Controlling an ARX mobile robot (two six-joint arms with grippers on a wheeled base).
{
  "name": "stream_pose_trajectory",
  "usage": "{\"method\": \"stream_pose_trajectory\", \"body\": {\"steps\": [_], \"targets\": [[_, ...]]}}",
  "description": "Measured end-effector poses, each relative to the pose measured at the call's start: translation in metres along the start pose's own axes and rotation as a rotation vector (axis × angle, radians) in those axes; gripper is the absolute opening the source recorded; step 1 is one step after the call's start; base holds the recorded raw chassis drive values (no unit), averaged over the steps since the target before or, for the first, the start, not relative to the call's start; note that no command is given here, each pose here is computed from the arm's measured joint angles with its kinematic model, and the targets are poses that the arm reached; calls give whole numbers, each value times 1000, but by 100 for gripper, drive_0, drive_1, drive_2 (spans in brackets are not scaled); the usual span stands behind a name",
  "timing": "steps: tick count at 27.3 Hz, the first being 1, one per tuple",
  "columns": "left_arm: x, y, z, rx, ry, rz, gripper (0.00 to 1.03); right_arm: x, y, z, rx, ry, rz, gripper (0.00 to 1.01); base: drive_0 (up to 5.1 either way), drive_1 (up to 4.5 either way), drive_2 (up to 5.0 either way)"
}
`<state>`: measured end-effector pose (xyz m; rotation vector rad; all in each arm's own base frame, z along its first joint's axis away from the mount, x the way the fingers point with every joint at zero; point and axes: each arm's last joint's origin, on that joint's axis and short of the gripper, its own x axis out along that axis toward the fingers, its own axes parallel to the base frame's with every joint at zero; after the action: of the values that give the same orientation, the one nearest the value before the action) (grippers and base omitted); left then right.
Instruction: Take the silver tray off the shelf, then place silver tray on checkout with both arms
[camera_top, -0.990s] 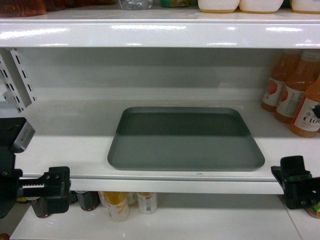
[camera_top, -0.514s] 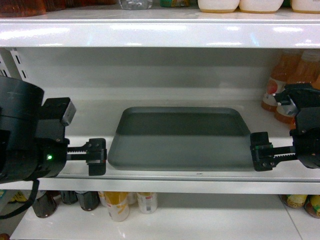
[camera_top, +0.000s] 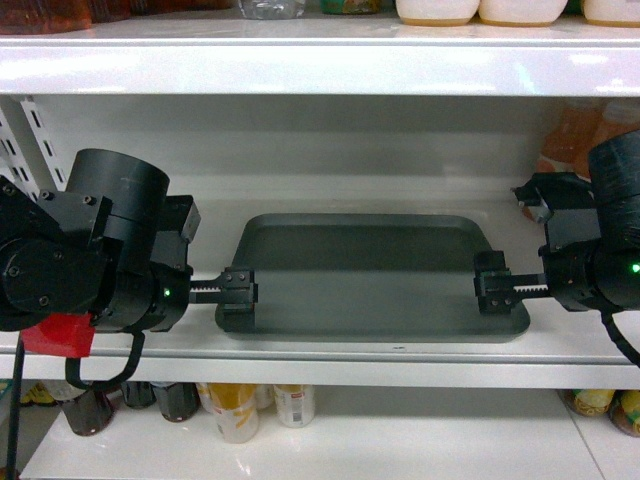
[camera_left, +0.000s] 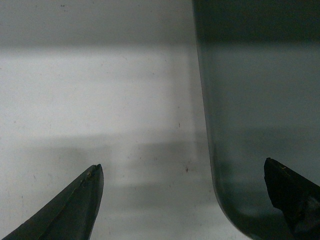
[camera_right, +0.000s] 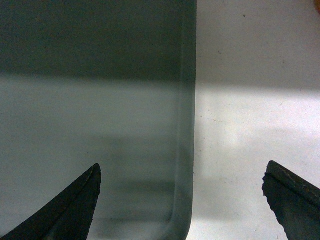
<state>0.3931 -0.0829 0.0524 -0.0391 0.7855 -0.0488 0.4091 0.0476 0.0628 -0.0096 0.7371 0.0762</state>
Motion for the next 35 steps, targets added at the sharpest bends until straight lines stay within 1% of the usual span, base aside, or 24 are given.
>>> {"method": "stream_pose_trajectory", "body": {"steps": [3,5,7,9,11,12,15,17,21,22,23,24,25,27,28,32,33,34,35], "targets": [[5,-1,2,-1,2,8,98,9,0,2,2,6,-9,98,0,0,0],[9,-1,2,-5,4,15,98,16,-1,3,8,14,-20,98,0,0,0],[12,-1,3,-6,9,25,98,22,-4,4,21,25,-32,98,0,0,0],[15,-1,3,-6,15,24,98,27,-6,7,30,26,-40,98,0,0,0],[17,-2,3,-9,20,18,98,32,-7,9,32,25,-42,98,0,0,0],[18,-2,3,-9,19,18,98,35,-9,10,39,30,-44,98,0,0,0],[20,-1,4,-18,25,29,98,40,-9,12,40,37,-53,98,0,0,0],[23,-1,5,-30,26,39,98,47,-9,11,41,54,-57,98,0,0,0],[24,0,6,-38,29,48,98,53,-9,14,46,61,-61,98,0,0,0],[24,0,6,-42,33,49,98,53,-9,15,46,66,-60,98,0,0,0],[24,0,6,-45,32,49,98,53,-8,15,46,77,-49,98,0,0,0],[24,0,6,-45,33,50,96,53,-8,15,46,84,-46,98,0,0,0],[24,1,6,-45,40,55,90,53,-8,15,47,91,-43,96,0,0,0],[25,1,6,-42,53,61,79,55,-8,17,49,104,-42,86,0,0,0],[25,1,6,-42,65,52,70,55,-8,18,49,103,-41,75,0,0,0],[25,-1,7,-45,70,44,57,56,-6,18,47,110,-40,62,0,0,0],[24,-2,6,-53,75,40,50,56,-6,18,45,109,-40,55,0,0,0],[24,-2,6,-53,78,40,49,56,-6,17,45,110,-41,51,0,0,0],[24,-3,6,-56,78,32,42,56,-5,17,44,111,-41,45,0,0,0]]}}
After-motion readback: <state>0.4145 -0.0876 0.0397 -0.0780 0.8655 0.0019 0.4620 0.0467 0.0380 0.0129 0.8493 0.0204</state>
